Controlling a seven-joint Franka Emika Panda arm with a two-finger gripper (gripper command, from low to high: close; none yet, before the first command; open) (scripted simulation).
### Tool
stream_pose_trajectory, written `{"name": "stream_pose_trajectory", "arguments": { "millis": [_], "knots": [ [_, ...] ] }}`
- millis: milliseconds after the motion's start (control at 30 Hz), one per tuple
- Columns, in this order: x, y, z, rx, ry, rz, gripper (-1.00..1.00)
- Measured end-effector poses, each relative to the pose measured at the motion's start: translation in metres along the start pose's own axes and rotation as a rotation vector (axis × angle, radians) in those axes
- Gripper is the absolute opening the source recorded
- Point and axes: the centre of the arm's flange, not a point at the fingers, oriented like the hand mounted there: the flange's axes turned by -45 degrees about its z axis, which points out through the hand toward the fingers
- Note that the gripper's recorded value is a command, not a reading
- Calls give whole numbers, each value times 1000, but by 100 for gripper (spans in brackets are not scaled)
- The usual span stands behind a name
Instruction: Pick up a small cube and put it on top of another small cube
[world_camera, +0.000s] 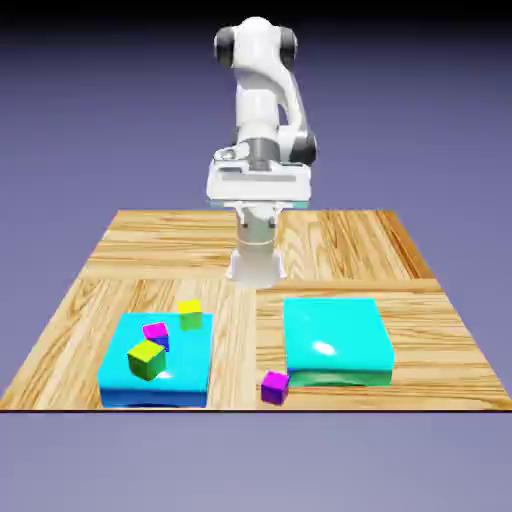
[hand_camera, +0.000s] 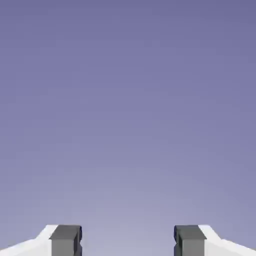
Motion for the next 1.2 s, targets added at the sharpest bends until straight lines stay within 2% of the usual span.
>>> {"name": "stream_pose_trajectory", "arguments": {
  "millis": [333, 667, 933, 1200],
  "knots": [
    [24, 23, 64, 104, -254, -307, 0],
    [33, 42, 132, 311, -453, -614, 0],
    [31, 52, 185, 537, -550, -852, 0],
    [23, 56, 235, 803, -581, -1079, 0]
  ]
}}
